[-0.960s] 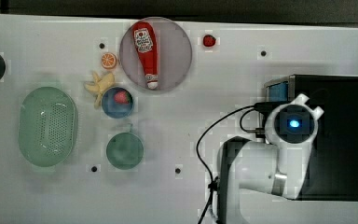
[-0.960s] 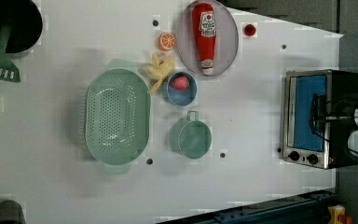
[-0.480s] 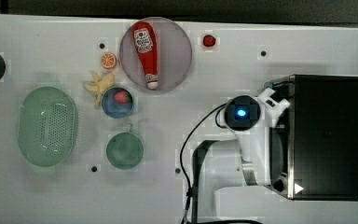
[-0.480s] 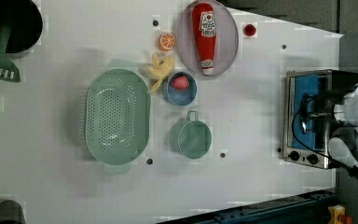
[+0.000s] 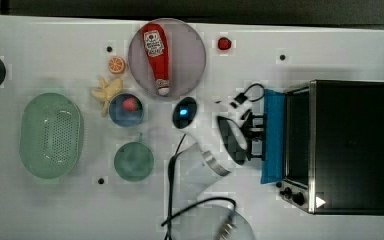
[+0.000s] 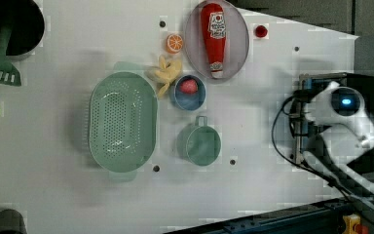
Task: Flap open oven.
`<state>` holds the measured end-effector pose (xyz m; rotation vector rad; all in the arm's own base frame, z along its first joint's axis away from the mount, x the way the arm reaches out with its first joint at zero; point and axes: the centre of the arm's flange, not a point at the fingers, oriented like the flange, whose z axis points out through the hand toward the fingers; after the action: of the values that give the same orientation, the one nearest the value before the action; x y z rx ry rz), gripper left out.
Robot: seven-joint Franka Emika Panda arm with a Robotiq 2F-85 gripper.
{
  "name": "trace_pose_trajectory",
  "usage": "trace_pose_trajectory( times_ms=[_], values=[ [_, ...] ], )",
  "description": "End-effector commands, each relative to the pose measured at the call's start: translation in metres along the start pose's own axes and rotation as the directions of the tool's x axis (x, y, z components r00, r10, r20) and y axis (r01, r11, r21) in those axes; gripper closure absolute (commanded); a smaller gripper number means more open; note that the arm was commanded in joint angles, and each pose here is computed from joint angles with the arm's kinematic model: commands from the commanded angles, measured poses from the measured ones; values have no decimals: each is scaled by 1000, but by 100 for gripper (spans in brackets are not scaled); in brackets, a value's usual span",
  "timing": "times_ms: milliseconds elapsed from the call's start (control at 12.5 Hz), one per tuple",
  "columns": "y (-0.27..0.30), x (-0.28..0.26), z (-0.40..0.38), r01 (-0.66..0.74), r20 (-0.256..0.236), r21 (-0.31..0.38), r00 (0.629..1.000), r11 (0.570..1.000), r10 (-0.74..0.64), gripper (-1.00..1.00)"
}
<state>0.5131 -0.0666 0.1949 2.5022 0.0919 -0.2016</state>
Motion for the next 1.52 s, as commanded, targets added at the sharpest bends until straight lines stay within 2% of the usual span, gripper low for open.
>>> trace_pose_trajectory(
  times_ms=[80,400,560,720,880,960,1120,1280,1440,1520],
  values=[
    [-64,3,27,-123,5,-53,992,991,123,65],
    [-94,14,35,-122,4,-83,992,989,122,65],
    [-85,27,13,-150,-43,-65,988,987,147,65],
    [-64,40,-21,-222,-88,-21,972,975,219,65],
    [-37,46,-63,-342,-85,79,934,936,348,65],
    [-22,45,-83,-416,-57,146,902,898,427,65],
    [6,40,-120,-545,25,272,828,793,560,65],
    [35,30,-154,-647,138,365,749,669,649,65],
    [67,13,-190,-725,263,444,667,526,697,65],
    [87,3,-211,-745,301,475,638,468,709,65]
  ],
)
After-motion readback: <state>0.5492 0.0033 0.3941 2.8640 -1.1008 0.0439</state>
